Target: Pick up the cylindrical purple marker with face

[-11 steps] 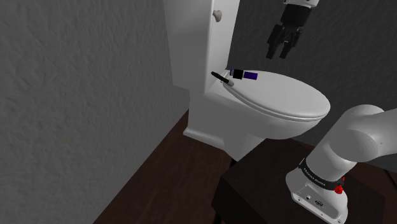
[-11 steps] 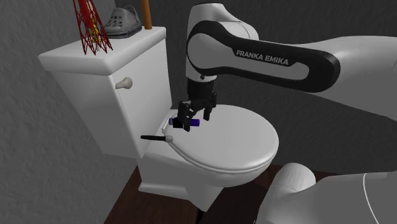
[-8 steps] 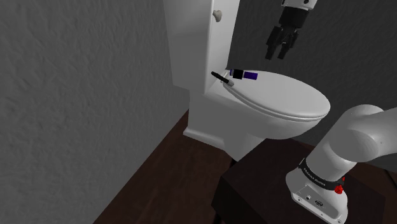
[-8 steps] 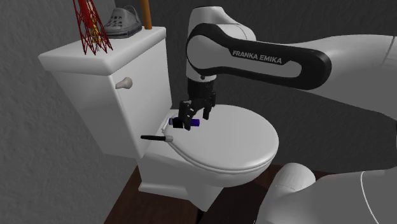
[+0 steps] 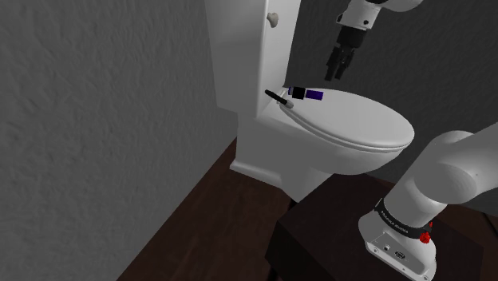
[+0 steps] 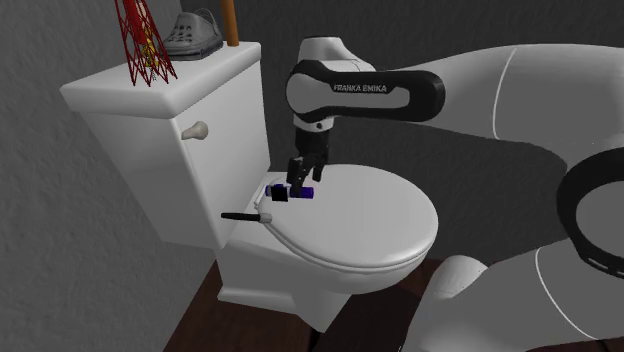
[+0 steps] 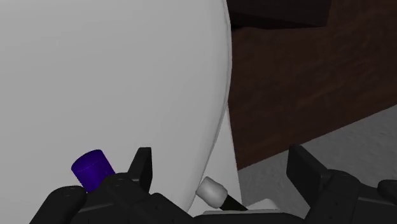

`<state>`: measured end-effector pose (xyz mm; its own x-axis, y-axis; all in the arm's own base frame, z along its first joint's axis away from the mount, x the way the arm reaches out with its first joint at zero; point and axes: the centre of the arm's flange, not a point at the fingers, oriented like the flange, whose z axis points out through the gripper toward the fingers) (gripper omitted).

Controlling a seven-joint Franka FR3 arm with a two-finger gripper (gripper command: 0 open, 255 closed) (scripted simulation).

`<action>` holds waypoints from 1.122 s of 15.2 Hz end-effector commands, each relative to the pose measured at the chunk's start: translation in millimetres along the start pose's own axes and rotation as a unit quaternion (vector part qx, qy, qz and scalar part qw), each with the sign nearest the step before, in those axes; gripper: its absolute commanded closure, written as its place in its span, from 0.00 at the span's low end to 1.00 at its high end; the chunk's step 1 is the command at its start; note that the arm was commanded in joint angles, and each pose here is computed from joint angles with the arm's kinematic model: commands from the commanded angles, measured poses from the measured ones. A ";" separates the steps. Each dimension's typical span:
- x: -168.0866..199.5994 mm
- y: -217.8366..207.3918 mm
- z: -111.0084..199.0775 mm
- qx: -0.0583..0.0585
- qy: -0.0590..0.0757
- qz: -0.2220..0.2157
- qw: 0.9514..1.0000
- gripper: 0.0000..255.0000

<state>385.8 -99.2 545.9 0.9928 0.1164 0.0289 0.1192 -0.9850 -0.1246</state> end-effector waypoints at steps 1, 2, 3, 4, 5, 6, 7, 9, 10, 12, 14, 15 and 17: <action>17.3 19.0 11.4 0.002 0.000 -0.026 1.000 0.00; 25.4 28.2 16.9 0.003 0.000 -0.038 0.999 0.00; 33.8 37.2 22.4 0.004 0.000 -0.050 0.999 0.00; 42.4 46.0 27.9 0.006 0.000 -0.062 0.998 0.00; 51.2 54.6 33.5 0.007 0.000 -0.074 0.997 0.00; 60.2 62.9 39.1 0.008 0.000 -0.086 0.996 0.00; 69.4 71.0 44.7 0.009 0.000 -0.098 0.995 0.00; 88.4 86.5 55.9 0.012 0.000 -0.122 0.992 0.00; 98.2 93.9 61.5 0.013 0.000 -0.134 0.991 0.00; 116.8 106.9 72.1 0.015 0.000 -0.156 0.988 0.00; 116.5 108.2 82.6 0.015 0.000 -0.156 0.988 0.00; 116.3 108.9 87.8 0.015 0.000 -0.156 0.988 0.00; 116.0 110.2 98.3 0.015 0.000 -0.156 0.988 0.00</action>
<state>514.8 -182.5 444.0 0.9082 0.4128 0.0692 0.4186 -0.8973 -0.1399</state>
